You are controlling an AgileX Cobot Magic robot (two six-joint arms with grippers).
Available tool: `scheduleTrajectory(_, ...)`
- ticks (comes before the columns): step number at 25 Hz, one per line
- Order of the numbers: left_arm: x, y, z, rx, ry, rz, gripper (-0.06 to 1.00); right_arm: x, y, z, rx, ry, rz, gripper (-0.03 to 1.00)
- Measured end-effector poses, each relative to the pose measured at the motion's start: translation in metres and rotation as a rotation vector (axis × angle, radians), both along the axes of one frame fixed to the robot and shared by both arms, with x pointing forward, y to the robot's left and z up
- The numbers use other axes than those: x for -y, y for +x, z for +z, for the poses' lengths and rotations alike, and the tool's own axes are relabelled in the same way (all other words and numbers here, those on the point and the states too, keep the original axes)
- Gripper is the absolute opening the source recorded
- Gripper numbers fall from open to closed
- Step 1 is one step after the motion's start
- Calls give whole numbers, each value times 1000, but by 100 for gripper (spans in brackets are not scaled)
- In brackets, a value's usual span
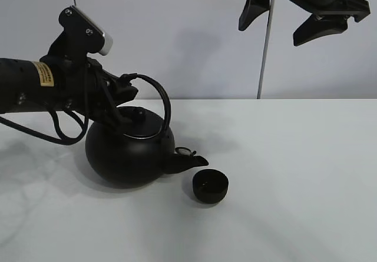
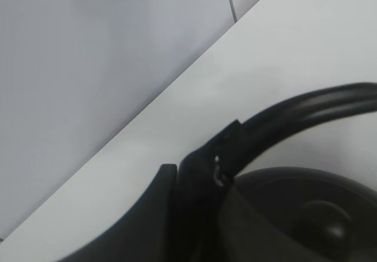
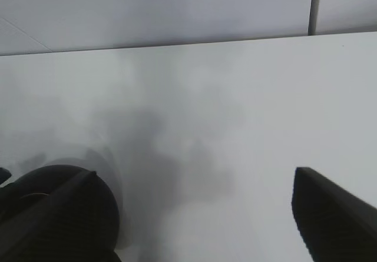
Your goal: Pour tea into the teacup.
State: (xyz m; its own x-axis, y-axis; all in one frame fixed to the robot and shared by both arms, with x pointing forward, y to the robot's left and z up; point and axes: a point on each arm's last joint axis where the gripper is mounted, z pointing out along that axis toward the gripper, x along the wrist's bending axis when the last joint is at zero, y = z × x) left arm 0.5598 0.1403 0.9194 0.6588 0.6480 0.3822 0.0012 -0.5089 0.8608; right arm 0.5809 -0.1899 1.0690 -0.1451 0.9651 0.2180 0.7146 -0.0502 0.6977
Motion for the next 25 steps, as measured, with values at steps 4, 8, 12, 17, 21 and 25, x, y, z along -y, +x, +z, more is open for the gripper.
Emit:
scheduleTrajectory(4,1,0,1,3,1,-3,10,0,0,0,0,0,0,61)
scheduleTrajectory(8,3,-1,1,12,13,-15,10,0,0,0,0,0,0,61)
scheduleTrajectory(12,5,-2,1,17,19,-23,10,0,0,0,0,0,0,61)
scheduleTrajectory(17,6,-2,1,30,35,-32,10,0,0,0,0,0,0,61)
scheduleTrajectory(21,8,-3,1,47,51,-41,10,0,0,0,0,0,0,61)
scheduleTrajectory(25,8,-2,2,59,59,-42,10,0,0,0,2,0,0,61)
